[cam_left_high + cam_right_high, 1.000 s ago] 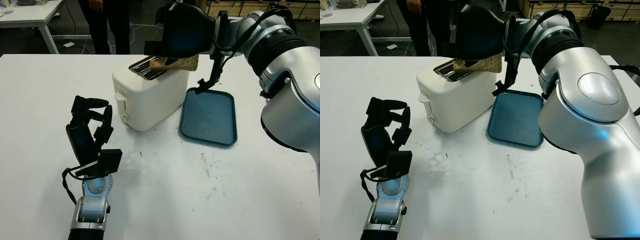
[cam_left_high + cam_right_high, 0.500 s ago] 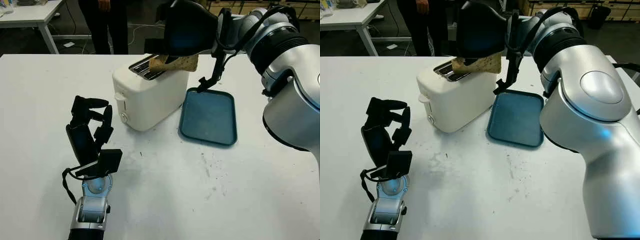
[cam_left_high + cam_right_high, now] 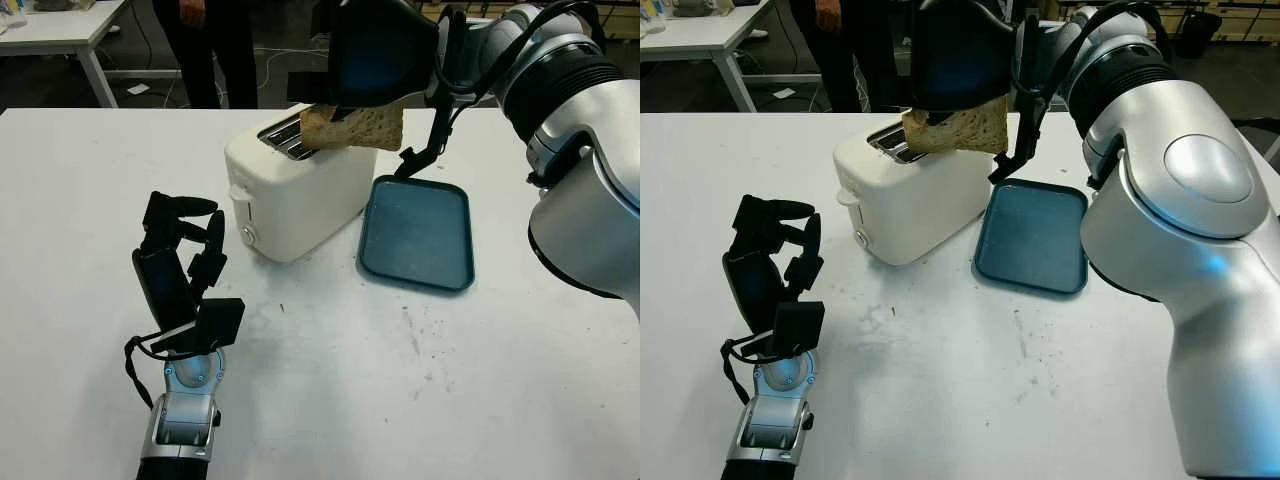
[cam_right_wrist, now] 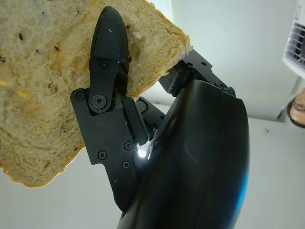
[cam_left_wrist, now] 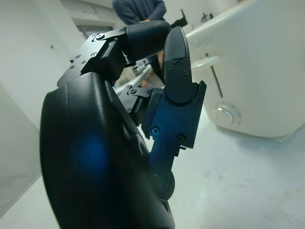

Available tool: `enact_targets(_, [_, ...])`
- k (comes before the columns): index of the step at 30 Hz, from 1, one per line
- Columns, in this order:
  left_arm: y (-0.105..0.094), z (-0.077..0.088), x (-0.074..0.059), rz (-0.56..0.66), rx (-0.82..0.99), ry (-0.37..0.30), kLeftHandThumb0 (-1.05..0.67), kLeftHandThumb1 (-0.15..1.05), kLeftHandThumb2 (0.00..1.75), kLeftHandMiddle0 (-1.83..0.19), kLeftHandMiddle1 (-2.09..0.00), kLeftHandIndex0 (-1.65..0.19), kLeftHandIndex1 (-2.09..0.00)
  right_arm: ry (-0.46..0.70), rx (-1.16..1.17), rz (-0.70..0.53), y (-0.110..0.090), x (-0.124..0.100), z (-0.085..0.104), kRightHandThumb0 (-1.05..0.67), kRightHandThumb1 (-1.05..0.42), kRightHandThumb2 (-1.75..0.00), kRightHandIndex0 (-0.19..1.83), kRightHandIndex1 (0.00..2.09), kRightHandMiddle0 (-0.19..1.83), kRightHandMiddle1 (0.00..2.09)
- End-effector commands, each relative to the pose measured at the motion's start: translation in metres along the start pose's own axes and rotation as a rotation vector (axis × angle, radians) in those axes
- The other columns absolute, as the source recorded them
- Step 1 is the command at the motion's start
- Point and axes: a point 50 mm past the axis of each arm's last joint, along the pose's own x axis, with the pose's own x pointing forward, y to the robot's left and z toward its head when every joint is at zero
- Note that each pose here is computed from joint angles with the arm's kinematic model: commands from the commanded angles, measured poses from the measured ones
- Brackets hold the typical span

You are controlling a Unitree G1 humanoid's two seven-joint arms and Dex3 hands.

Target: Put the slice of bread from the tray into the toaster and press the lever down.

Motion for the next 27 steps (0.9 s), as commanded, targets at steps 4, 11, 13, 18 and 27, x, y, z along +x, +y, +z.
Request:
enact_targets(4, [-0.004, 0.004, -0.001, 0.009, -0.022, -0.008, -0.5, 0.92, 0.37, -0.63, -1.71, -0.45, -1.48, -0.019, 0.0, 0.039, 0.001, 0.004, 0.002, -0.64, -0.92, -0.6, 1.16, 1.75, 0.88, 1.73])
enact_targets(11, [-0.005, 0.005, -0.001, 0.018, -0.021, -0.006, -0.5, 0.92, 0.37, -0.63, -1.71, -0.46, -1.47, -0.079, -0.005, 0.071, 0.009, 0.015, 0.019, -0.64, -0.92, -0.65, 1.15, 1.75, 0.83, 1.72])
enact_targets(13, [-0.005, 0.005, -0.001, 0.019, -0.018, -0.01, -0.5, 0.92, 0.37, -0.63, -1.71, -0.46, -1.47, -0.117, -0.027, 0.067, 0.01, 0.018, 0.023, -0.63, -0.92, -0.66, 1.15, 1.75, 0.83, 1.72])
enact_targets(18, [-0.004, 0.006, -0.001, 0.029, -0.013, -0.02, -0.48, 0.92, 0.37, -0.63, -1.72, -0.45, -1.48, -0.179, -0.02, 0.038, 0.009, 0.029, 0.035, -0.63, -0.92, -0.61, 1.13, 1.75, 0.83, 1.72])
enact_targets(27, [-0.002, 0.007, -0.002, 0.048, -0.006, -0.017, -0.49, 0.92, 0.38, -0.63, -1.7, -0.45, -1.45, -0.26, -0.024, -0.004, 0.007, 0.047, 0.053, -0.64, -0.92, -0.7, 1.11, 1.75, 0.79, 1.74])
